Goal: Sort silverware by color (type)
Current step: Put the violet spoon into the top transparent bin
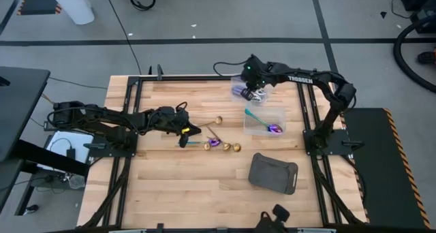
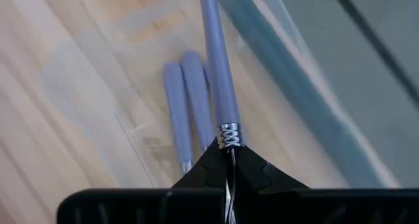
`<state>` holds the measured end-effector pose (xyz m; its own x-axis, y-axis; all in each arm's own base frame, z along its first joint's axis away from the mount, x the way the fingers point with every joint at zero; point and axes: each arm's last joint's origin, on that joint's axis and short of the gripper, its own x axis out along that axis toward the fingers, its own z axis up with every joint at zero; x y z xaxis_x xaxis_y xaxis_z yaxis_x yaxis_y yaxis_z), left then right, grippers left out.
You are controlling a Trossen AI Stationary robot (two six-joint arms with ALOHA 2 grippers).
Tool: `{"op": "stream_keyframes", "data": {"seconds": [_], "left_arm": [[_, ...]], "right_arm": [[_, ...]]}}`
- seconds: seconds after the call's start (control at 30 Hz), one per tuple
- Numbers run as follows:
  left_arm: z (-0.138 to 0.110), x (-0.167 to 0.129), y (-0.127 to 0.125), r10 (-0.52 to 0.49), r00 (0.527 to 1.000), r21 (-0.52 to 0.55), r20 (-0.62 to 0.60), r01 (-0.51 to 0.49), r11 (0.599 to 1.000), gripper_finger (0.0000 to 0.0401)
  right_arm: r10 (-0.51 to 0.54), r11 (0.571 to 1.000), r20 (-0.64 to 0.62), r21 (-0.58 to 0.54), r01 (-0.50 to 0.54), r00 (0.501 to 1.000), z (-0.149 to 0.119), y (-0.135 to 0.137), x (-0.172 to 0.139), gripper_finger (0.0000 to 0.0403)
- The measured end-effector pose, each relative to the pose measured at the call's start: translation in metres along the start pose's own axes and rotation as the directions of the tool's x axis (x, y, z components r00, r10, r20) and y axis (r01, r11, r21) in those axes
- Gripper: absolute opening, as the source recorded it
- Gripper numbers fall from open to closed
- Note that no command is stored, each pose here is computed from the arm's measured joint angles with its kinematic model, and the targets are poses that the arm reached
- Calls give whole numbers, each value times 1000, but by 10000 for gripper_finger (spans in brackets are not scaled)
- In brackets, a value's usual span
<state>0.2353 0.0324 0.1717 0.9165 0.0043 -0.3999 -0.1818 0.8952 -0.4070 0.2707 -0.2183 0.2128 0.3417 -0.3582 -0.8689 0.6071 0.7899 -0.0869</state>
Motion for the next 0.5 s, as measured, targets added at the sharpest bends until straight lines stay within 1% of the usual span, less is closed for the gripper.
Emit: {"op": "stream_keyframes", "data": {"seconds": [0.13,0.3,0.4,0.5], "left_arm": [[0,0,0,0,1000,0,1,0,1000,43],[0,0,0,-1,1000,0,1,1,1000,43],[0,0,0,-1,1000,-7,1,1,1000,43],[-1,0,-2,-6,1000,2,-3,6,1000,47]], "right_arm": [[2,997,-32,73,1,999,-11,-6,7,9],[-1,994,-23,109,4,1000,-20,-6,16,11],[-1,994,-23,109,4,1000,-24,-5,20,25],[0,994,-31,106,4,1000,-27,-5,22,49]]}}
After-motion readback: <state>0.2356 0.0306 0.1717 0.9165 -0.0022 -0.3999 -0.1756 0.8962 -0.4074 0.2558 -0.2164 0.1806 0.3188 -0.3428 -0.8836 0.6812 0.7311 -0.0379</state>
